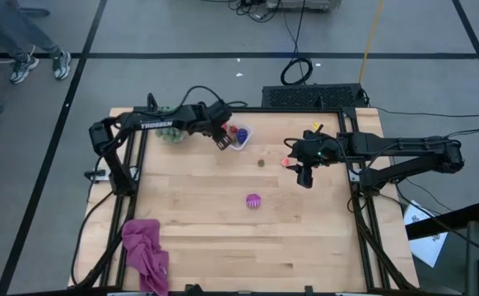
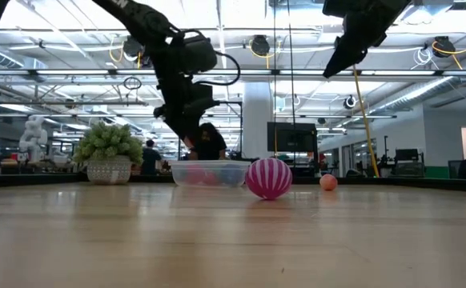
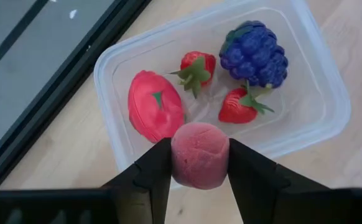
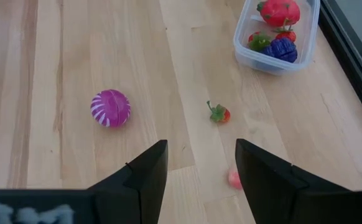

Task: Pick and placing Produce into tupperware
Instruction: Put the left pink peach into the transparent bin, then put the red strawberry into the transparent bin

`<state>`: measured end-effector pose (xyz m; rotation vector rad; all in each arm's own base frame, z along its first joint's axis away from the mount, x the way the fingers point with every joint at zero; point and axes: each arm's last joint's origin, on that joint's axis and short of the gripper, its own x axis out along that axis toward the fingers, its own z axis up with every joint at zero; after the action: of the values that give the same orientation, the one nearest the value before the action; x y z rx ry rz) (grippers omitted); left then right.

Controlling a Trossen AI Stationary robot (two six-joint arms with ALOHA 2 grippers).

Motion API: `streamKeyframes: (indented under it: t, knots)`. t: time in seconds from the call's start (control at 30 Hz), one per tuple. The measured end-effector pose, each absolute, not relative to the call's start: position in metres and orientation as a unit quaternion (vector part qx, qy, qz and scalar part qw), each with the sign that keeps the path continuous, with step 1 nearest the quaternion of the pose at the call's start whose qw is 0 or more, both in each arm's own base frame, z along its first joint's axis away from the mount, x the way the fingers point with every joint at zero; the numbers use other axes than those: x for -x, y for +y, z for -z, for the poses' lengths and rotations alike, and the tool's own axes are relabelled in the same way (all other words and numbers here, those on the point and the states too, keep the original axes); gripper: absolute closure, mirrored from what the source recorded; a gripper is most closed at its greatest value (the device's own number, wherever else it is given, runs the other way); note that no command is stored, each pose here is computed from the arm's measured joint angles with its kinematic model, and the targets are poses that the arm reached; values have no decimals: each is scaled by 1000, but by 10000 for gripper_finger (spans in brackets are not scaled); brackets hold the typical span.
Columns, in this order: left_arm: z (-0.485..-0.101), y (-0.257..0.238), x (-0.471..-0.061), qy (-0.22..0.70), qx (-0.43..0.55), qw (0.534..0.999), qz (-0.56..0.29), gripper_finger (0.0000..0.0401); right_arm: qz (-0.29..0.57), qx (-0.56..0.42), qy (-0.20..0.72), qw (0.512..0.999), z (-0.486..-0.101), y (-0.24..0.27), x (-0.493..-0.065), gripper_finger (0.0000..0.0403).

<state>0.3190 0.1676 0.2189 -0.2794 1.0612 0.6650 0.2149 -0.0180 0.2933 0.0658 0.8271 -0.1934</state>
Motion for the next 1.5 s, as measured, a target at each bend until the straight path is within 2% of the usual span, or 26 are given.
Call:
streamKeyframes:
  t: [0.3, 0.53, 1.03, 1.5]
  knots:
    - [-208, 173, -329, 472, 118, 822, -295, 258, 94, -33, 394, 914, -294, -18, -216, 222]
    - [-176, 178, -338, 507, 125, 803, -286, 258, 96, -37, 395, 913, -294, -18, -216, 222]
    - [-172, 179, -338, 513, 130, 798, -288, 255, 95, -35, 395, 913, -294, -18, -216, 222]
    - [-183, 181, -338, 496, 104, 807, -304, 156, 95, -35, 395, 913, -294, -18, -216, 222]
